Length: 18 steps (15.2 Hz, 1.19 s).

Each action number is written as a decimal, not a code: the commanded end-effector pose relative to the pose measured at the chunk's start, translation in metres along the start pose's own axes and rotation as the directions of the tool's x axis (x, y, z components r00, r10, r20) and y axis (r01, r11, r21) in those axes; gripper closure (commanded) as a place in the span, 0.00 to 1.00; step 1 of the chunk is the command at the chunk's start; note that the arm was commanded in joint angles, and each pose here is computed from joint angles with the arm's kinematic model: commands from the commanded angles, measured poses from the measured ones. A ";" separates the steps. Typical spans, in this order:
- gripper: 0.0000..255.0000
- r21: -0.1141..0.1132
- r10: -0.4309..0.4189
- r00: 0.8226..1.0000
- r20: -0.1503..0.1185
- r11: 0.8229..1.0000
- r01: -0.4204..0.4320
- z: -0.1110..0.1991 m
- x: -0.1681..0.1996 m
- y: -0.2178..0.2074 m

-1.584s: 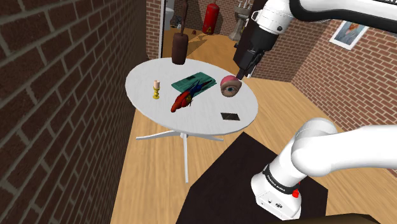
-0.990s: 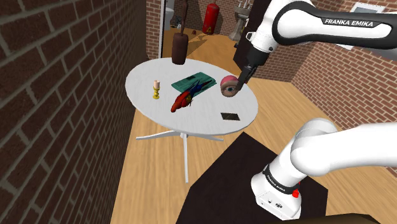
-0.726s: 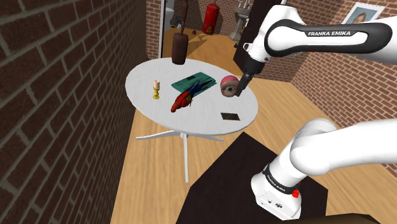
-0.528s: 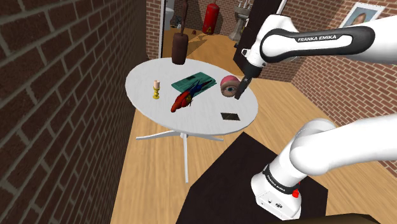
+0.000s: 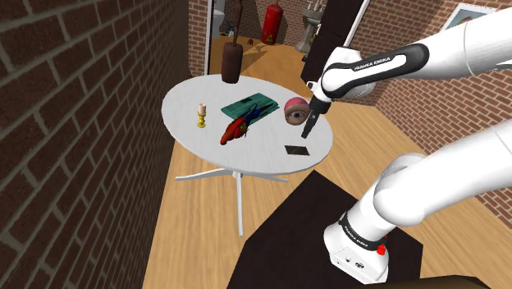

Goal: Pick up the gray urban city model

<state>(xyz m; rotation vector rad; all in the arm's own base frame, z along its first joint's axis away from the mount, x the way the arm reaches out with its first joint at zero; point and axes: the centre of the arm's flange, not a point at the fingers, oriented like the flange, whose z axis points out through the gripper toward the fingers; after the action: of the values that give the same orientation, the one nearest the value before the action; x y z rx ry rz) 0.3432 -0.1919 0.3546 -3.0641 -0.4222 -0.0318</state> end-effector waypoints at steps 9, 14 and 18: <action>0.00 0.009 -0.095 0.995 0.028 0.995 0.095 0.101 0.005 0.090; 0.00 0.012 -0.114 0.993 0.033 0.994 0.113 0.132 0.005 0.108; 0.00 0.012 -0.114 0.993 0.033 0.994 0.113 0.153 0.005 0.109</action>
<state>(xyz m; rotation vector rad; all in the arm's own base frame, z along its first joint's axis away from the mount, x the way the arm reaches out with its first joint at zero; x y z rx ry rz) 0.3788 -0.2877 0.2024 -3.0311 -0.5962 0.0185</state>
